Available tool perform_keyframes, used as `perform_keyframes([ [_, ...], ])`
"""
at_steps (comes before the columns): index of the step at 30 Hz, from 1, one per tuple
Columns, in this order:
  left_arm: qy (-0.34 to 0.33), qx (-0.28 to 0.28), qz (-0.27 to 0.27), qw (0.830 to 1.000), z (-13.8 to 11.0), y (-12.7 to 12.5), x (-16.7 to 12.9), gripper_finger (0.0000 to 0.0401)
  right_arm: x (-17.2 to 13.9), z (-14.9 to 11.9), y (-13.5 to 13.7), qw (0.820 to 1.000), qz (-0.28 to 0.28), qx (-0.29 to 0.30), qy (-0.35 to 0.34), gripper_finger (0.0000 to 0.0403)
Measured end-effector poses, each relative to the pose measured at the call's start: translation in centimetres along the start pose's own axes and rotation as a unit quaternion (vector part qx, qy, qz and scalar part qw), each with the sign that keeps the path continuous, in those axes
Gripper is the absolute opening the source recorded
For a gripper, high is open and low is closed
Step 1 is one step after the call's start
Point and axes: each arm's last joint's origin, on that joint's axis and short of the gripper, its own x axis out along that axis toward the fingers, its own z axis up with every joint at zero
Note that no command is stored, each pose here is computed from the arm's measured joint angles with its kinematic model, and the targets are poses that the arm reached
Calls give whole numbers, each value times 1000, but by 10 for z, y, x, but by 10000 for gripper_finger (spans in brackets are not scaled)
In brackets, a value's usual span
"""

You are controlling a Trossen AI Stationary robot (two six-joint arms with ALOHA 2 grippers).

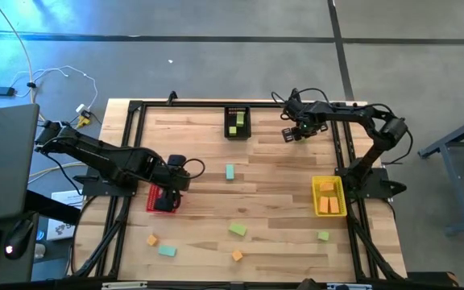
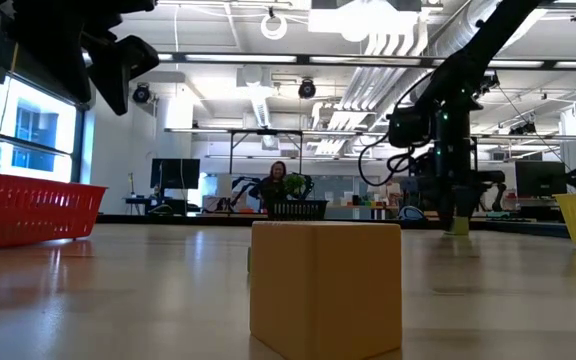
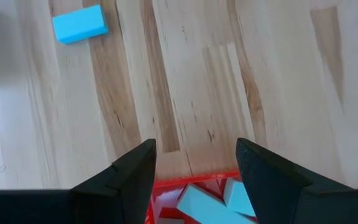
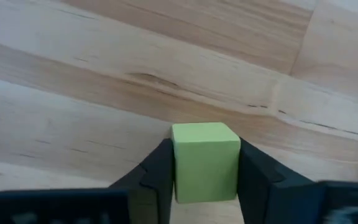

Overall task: Sort & place blocks by color
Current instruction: Put the green block into the black bin

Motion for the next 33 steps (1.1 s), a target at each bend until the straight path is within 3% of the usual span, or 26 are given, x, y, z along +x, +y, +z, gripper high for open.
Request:
perform_keyframes([
  [9, -5, -1, 0, 1000, 1, 0, 0, 207, -3, -4, 12, 1000, 17, -23, -5, 102],
  [20, -5, -1, 0, 1000, 1, 0, 0, 207, -33, -14, 67, 992, 67, -83, -65, 102],
  [28, -6, -1, 0, 1000, 1, 0, 0, 207, -69, -22, 111, 974, 101, -117, -163, 102],
  [33, -6, 0, -1, 1000, 1, 0, 0, 207, -86, -25, 133, 954, 146, -124, -229, 102],
])
